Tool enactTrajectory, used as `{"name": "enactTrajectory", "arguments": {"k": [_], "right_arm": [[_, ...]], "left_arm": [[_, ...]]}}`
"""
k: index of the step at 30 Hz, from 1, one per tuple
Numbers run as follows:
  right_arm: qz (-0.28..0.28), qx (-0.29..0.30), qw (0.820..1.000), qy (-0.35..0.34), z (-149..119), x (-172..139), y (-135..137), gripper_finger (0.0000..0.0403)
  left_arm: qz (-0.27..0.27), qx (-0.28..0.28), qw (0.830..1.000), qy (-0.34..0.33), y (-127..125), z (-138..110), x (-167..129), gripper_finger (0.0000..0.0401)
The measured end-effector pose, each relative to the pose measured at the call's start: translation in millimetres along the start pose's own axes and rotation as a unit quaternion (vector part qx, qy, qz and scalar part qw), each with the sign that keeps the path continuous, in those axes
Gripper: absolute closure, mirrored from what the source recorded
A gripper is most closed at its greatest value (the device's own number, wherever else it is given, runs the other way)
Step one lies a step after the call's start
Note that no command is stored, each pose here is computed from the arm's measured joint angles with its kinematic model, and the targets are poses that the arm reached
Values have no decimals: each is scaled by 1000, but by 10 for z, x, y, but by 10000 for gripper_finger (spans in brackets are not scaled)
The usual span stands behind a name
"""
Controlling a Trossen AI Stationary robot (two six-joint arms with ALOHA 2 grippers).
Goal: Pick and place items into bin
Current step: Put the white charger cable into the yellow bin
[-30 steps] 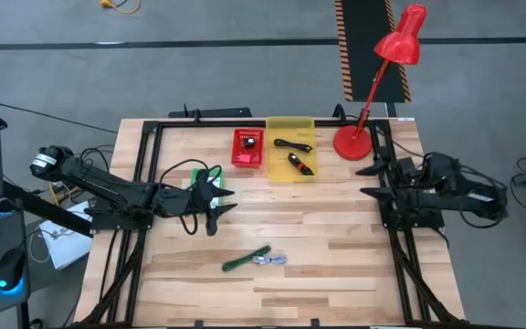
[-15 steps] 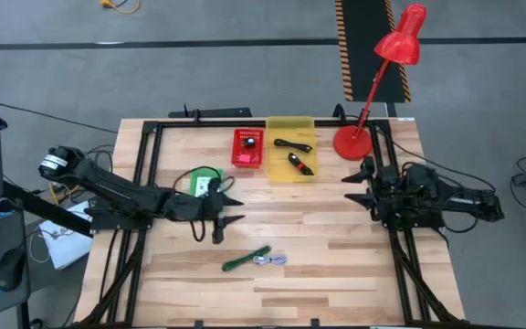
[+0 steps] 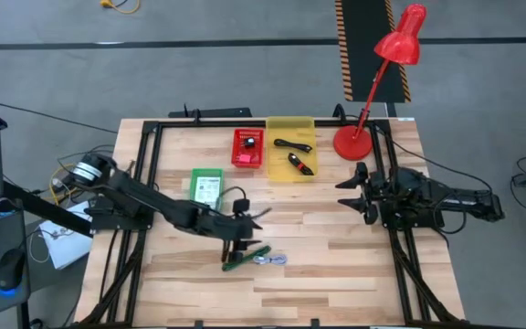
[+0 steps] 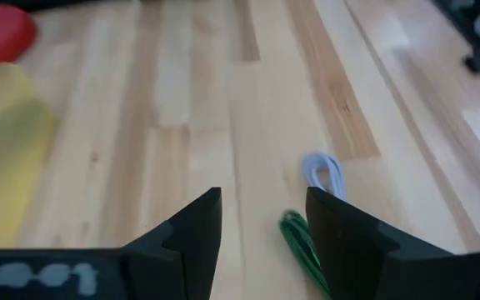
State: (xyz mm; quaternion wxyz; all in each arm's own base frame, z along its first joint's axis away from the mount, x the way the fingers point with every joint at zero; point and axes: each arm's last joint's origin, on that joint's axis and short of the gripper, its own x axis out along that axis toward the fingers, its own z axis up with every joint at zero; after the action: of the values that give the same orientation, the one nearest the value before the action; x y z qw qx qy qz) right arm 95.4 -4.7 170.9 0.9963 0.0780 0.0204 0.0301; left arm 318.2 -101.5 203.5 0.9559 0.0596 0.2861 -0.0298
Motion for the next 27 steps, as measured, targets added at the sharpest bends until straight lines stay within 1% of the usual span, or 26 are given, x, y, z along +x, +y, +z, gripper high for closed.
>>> {"name": "enactTrajectory", "arguments": {"k": [6,12,17,22,27], "right_arm": [[0,-1,1000,0,0,0,0,171],[0,-1,1000,0,0,0,0,171],[0,-1,1000,0,0,0,0,171],[0,-1,1000,0,-1,0,0,171],[-1,-1,1000,0,-1,0,0,171]], "left_arm": [[-13,31,996,77,-189,-23,191,236],[-28,22,996,85,-314,-9,305,236],[-35,-4,996,87,-335,0,310,236],[-36,-10,995,89,-348,-5,305,236],[-15,-25,996,85,-346,-3,304,236]]}}
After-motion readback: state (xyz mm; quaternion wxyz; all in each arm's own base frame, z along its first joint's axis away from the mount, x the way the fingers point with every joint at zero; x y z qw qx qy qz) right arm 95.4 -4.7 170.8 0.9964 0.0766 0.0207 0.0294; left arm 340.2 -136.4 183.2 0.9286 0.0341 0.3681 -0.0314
